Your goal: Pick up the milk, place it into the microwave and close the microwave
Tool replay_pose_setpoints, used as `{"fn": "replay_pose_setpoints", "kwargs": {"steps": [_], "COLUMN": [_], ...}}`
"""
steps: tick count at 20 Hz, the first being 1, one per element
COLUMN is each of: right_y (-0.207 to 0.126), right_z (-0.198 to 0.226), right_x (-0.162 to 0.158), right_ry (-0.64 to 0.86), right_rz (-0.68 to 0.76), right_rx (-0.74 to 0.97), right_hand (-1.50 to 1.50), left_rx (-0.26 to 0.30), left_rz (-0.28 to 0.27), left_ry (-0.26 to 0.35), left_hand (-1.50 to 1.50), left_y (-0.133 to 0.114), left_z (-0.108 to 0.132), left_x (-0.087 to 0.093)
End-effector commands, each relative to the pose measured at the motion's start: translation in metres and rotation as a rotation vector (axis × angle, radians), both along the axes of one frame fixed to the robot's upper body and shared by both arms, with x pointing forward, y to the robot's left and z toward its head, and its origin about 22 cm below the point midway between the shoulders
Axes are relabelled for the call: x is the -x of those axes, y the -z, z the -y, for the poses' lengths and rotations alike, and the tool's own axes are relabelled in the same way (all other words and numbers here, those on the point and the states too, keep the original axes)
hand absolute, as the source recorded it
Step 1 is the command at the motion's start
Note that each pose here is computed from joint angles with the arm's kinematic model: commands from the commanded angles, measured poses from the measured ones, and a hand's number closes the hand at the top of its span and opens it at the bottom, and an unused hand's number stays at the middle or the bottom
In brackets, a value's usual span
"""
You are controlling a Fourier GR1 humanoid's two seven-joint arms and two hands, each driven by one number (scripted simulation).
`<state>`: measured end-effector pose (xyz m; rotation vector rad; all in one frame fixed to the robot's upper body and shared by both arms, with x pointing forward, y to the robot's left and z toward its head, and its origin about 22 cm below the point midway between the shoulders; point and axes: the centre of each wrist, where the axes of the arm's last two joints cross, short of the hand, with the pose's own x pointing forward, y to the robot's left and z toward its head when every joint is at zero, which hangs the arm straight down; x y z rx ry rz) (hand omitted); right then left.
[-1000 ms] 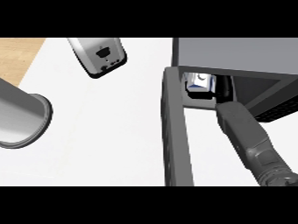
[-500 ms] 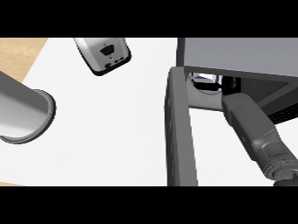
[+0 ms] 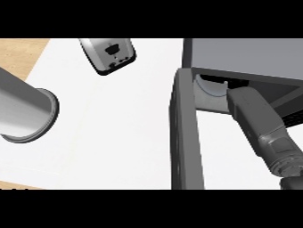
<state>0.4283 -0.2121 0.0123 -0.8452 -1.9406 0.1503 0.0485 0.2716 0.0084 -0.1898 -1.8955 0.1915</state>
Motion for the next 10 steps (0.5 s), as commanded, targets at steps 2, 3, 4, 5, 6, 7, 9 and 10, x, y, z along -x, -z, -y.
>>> {"fn": "replay_pose_setpoints", "kwargs": {"steps": [2, 3, 4, 5, 6, 7, 9, 10], "right_y": [-0.007, -0.008, -0.009, -0.008, -0.024, -0.006, 0.035, 0.038], "right_z": [0.002, 0.005, -0.006, 0.004, 0.016, -0.002, 0.059, 0.057], "right_x": [-0.004, -0.004, -0.005, -0.005, -0.012, -0.004, 0.028, 0.029], "right_ry": [0.126, 0.139, 0.134, 0.140, 0.156, 0.137, 0.433, 0.445], "right_rz": [0.056, 0.062, 0.055, 0.058, 0.069, 0.059, -0.169, -0.167], "right_rx": [0.078, 0.088, 0.081, 0.090, 0.072, 0.103, 0.207, 0.255], "right_hand": [1.50, 1.50, 1.50, 1.50, 1.50, 1.50, 1.50, -1.50], "left_rx": [-0.002, -0.001, -0.007, -0.009, -0.011, -0.003, -0.010, -0.015], "left_rz": [-0.023, -0.002, 0.007, 0.015, 0.004, 0.013, 0.019, 0.026], "left_ry": [0.021, 0.004, 0.012, 0.016, 0.007, 0.014, 0.019, 0.027], "left_hand": [-1.50, -1.50, -1.50, -1.50, -1.50, -1.50, -1.50, -1.50], "left_y": [0.004, 0.004, -0.004, -0.007, -0.004, -0.001, -0.002, -0.002], "left_z": [-0.003, -0.002, -0.008, -0.007, -0.007, -0.003, -0.005, -0.004], "left_x": [-0.002, -0.002, -0.005, -0.004, -0.006, -0.009, -0.009, -0.010]}}
